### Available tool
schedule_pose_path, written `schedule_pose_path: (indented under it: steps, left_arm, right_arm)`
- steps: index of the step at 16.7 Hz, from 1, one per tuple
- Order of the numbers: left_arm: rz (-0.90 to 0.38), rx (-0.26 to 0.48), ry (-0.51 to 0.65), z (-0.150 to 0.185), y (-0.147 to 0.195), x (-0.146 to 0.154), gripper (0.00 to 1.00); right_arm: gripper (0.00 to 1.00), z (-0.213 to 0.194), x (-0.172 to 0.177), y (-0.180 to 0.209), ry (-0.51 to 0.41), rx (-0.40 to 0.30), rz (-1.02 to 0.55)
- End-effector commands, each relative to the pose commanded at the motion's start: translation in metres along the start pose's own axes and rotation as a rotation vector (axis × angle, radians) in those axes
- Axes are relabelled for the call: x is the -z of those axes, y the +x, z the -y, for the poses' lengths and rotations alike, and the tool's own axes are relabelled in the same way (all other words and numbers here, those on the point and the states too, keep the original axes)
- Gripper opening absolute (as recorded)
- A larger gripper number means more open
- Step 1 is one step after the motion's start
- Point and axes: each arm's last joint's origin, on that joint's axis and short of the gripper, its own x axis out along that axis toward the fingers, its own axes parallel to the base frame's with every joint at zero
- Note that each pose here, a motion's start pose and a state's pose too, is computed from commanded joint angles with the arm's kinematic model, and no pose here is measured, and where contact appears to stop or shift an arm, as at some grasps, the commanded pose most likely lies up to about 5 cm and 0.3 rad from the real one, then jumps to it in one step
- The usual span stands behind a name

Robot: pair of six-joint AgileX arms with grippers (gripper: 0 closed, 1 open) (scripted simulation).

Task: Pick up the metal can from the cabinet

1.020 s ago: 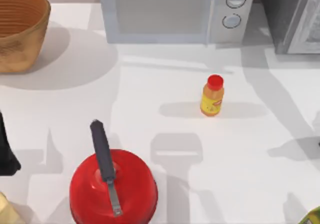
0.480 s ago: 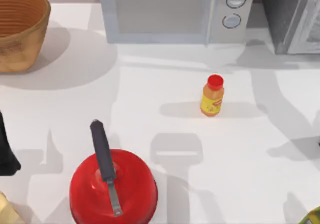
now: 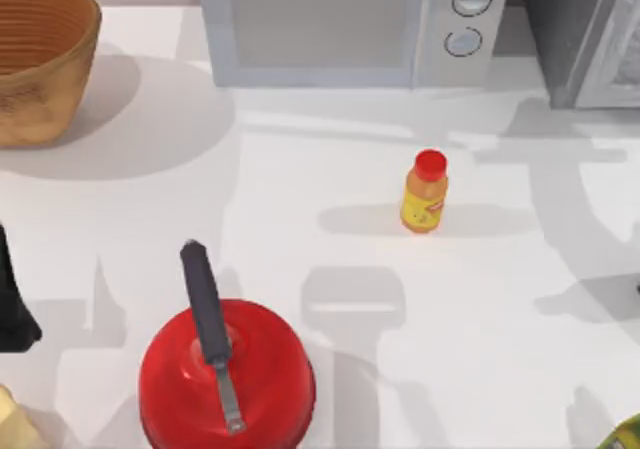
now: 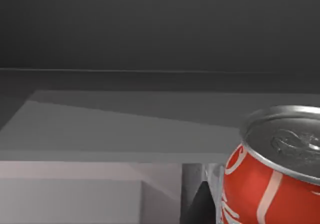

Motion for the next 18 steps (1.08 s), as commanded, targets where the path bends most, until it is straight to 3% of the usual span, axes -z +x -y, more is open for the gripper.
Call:
schedule_pose_path:
  steps: [5, 14, 18]
  left_arm:
    - [0.0, 0.0, 0.0, 0.0, 0.0, 0.0, 1.0]
    - [0.0, 0.0, 0.0, 0.0, 0.0, 0.0, 1.0]
    - [0.0, 0.0, 0.0, 0.0, 0.0, 0.0, 1.0]
  right_arm:
    - [0.0, 0.032, 0.084, -0.022, -0.006, 0.0, -0.028]
    - [0.0, 0.067, 0.284, -0.051, 0.009, -0.006, -0.035]
    - [0.0, 0.073, 0.334, -0.052, 0.013, -0.01, -0.003]
